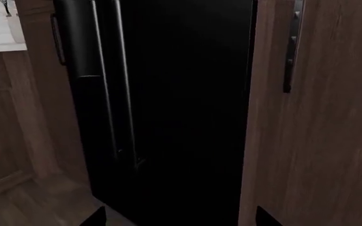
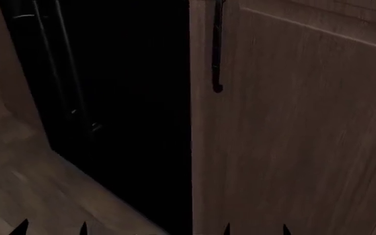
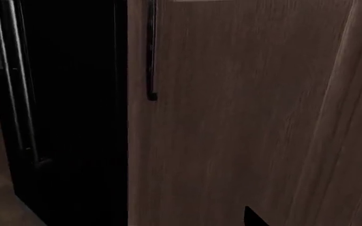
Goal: Navigate to the hood.
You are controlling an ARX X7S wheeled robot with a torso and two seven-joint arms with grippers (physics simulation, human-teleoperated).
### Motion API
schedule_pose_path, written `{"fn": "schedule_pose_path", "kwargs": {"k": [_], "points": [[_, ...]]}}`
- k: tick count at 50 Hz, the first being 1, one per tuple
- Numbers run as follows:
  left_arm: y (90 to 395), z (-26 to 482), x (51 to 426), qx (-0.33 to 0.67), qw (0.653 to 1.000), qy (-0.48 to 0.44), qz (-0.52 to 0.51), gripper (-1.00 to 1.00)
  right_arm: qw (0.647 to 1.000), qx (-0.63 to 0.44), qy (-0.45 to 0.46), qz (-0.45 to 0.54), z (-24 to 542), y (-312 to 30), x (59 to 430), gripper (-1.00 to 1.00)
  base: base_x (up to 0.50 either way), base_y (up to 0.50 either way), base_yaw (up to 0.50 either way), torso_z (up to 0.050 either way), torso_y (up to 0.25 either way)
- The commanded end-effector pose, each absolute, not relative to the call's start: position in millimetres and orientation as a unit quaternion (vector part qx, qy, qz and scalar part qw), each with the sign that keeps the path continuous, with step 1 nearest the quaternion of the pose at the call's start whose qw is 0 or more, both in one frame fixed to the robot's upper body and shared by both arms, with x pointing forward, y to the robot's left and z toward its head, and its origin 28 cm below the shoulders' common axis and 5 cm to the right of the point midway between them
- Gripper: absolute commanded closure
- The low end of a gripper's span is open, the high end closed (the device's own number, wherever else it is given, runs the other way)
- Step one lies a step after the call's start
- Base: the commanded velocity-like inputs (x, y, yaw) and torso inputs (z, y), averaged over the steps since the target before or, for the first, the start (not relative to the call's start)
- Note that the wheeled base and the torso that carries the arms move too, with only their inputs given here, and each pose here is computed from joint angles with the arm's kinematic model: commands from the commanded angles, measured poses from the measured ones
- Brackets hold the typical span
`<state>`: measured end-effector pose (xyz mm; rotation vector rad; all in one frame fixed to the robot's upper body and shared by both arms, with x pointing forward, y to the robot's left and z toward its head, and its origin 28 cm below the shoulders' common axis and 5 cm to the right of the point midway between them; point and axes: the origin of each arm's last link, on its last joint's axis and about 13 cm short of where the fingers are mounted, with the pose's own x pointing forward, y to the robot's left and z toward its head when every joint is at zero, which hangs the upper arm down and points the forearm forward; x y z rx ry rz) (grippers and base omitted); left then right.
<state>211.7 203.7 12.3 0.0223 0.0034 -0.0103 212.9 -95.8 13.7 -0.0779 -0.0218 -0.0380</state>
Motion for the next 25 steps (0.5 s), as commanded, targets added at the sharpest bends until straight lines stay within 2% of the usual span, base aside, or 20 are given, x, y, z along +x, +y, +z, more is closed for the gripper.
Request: {"fn": "schedule_pose_path", "kwargs": {"k": [1, 25], "points": [[203.7, 11.8, 212.2, 0.01, 1.0, 0.0, -0.006, -1.0, 0.999, -0.039, -0.01, -0.018, 12.8, -95.8, 213.6, -1.0, 0.0, 0.0, 0.5, 0.0, 0.0], [202.6, 11.0, 213.1, 0.012, 1.0, 0.002, -0.007, -1.0, 0.999, -0.041, -0.013, -0.014, 12.5, -96.4, 213.4, -1.0, 0.0, 0.0, 0.5, 0.0, 0.0]]}}
